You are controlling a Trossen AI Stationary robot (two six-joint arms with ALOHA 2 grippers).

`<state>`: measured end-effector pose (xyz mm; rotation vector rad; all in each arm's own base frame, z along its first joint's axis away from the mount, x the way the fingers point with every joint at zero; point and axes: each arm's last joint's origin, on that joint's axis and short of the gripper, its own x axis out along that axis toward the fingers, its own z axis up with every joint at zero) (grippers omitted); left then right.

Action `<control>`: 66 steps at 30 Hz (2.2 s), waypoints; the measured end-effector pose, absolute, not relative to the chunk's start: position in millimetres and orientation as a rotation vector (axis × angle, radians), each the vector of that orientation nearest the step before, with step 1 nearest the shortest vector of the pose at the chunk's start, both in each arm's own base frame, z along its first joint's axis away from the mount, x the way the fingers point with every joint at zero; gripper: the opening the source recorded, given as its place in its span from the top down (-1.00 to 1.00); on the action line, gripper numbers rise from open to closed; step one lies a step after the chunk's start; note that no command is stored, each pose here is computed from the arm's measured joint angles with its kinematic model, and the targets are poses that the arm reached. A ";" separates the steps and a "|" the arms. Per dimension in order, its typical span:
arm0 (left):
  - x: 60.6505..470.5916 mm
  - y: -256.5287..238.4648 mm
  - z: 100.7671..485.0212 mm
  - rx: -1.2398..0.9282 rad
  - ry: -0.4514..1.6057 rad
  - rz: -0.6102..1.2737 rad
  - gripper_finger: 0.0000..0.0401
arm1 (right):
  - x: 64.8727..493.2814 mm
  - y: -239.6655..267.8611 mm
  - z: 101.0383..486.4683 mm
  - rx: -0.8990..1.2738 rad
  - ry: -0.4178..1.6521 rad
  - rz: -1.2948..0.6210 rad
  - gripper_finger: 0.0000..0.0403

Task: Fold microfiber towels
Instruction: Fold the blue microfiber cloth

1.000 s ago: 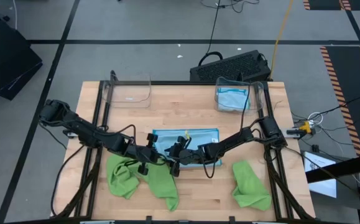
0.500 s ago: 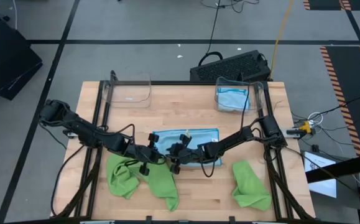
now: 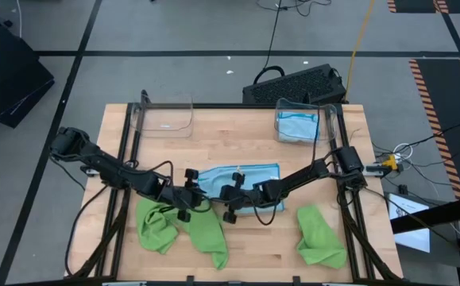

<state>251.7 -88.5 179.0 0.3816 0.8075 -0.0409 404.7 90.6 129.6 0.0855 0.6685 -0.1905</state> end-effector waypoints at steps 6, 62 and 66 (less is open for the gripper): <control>245.4 -89.4 171.1 0.309 0.829 0.017 0.06 | 397.1 89.4 136.7 0.107 0.734 -0.191 0.99; 228.9 -35.7 90.7 0.357 0.654 0.199 0.06 | 384.5 35.3 193.1 0.114 0.685 -0.371 0.99; 232.2 -31.6 85.7 0.359 0.651 0.186 0.07 | 384.2 37.5 193.1 0.107 0.687 -0.362 0.99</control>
